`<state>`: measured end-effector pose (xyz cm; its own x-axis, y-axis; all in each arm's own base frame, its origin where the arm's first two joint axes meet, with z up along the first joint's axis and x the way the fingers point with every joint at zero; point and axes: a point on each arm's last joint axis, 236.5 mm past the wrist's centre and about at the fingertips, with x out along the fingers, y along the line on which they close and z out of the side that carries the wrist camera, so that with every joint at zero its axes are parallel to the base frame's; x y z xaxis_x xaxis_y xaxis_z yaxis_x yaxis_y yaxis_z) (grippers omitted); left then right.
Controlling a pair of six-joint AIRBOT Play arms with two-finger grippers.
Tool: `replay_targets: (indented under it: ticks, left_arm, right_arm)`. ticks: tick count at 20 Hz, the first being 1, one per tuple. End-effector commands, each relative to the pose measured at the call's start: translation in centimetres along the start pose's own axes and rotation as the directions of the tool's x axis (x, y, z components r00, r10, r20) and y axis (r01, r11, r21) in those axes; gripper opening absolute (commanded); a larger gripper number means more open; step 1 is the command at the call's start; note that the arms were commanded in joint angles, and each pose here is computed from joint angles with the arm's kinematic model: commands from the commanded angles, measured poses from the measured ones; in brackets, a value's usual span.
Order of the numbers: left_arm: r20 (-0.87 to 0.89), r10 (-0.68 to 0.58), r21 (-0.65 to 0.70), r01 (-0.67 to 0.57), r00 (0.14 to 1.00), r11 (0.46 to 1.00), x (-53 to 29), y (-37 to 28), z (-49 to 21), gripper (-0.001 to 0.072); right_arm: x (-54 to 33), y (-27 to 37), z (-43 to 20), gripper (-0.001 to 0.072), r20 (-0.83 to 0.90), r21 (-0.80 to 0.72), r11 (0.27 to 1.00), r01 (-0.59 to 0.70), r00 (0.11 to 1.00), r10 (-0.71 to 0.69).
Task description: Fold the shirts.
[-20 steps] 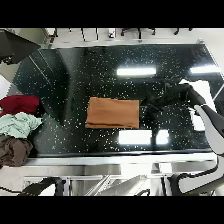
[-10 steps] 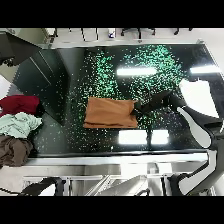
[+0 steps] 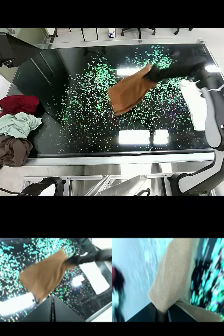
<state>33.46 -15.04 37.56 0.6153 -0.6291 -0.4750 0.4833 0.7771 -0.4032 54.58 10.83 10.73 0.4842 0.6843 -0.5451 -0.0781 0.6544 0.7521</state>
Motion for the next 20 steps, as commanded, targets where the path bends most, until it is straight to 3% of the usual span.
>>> replay_targets:
  ticks: [1,4,6,7,13,16,20]
  left_arm:
    - [-0.014,0.000,0.002,0.000,1.000,1.000,0.0,0.0,-0.3,0.0022]
    - [-0.021,0.000,0.002,0.000,1.000,1.000,0.0,0.0,-0.5,0.0022]
    - [-0.035,0.001,0.002,-0.001,0.999,1.000,0.0,0.0,-0.8,0.0022]
    - [-0.037,0.001,0.002,0.000,0.999,1.000,0.0,0.0,-0.9,0.0022]
    - [-0.083,-0.071,0.047,0.075,0.994,0.996,1.0,-3.2,-2.1,0.0022]
    - [-0.097,-0.153,0.091,0.161,0.984,0.983,1.9,-6.8,-2.6,0.0022]
    - [-0.133,-0.238,0.127,0.254,0.962,0.959,3.1,-10.5,-3.7,0.0022]
  right_arm:
    - [-10.3,0.1,9.9,0.0024,0.316,-0.011,1.000,0.026,0.949,-0.021]
    - [-19.2,-5.0,15.6,0.0024,0.552,0.081,0.994,0.072,0.827,-0.105]
    - [-24.1,-10.5,16.2,0.0025,0.600,0.173,0.980,0.101,0.778,-0.186]
    - [-26.3,-15.4,14.2,0.0024,0.544,0.266,0.957,0.115,0.802,-0.247]
    - [-29.1,-24.1,4.1,0.0024,0.223,0.611,0.759,0.223,0.872,-0.436]
    - [-30.2,-23.7,-1.9,0.0024,-0.004,0.697,0.631,0.340,0.882,-0.471]
    - [-32.4,-24.3,-8.1,0.0035,-0.267,0.685,0.473,0.554,0.795,-0.544]
